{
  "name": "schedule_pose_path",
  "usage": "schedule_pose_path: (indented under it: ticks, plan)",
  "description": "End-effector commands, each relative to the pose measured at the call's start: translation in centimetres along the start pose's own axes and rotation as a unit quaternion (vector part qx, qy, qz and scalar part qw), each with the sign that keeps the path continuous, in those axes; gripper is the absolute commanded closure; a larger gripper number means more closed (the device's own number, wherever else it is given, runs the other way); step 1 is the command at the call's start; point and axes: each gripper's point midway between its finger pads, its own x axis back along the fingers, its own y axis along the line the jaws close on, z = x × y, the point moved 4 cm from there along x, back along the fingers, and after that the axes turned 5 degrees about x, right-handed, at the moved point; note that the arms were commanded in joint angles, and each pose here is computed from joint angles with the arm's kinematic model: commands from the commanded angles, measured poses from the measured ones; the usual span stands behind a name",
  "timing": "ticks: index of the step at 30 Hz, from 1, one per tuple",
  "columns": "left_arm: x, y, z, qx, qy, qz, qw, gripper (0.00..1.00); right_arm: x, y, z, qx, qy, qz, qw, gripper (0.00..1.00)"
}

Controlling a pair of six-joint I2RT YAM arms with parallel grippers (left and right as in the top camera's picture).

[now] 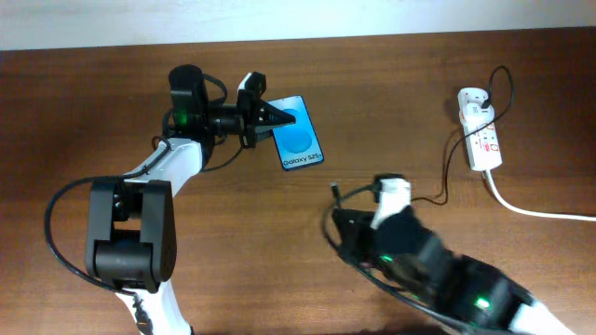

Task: Plug charger to phone and switch on socket
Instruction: 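Grasp the black USB-C cable near its plug with the right gripper, then bring the cable plug up under the phone's bottom port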

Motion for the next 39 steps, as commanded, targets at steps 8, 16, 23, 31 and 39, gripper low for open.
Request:
schedule_pose_path:
  ticks: [8, 16, 23, 31, 39]
  plan:
    - [0.2, -0.9, -0.1, -0.036, 0.008, 0.001, 0.999, 1.0, -5.5, 1.7, 0.0, 0.026, 0.004, -0.012, 1.0, 0.96]
    - [0.2, -0.9, -0.1, -0.027, 0.008, 0.001, 1.0, 1.0, -5.5, 1.6, -0.2, 0.037, 0.0, -0.011, 0.999, 0.96]
    - [0.2, -0.9, -0.1, -0.017, 0.008, 0.001, 1.0, 1.0, -5.6, 1.3, -0.5, 0.03, 0.001, -0.009, 1.0, 0.96]
    - [0.2, -0.9, -0.1, -0.017, 0.008, 0.001, 1.0, 1.0, -5.7, 0.6, -1.0, 0.022, -0.002, -0.001, 1.0, 0.96]
    - [0.2, -0.9, -0.1, -0.017, 0.008, 0.001, 1.0, 1.0, -5.6, 1.0, -0.7, 0.037, 0.011, -0.017, 0.999, 0.96]
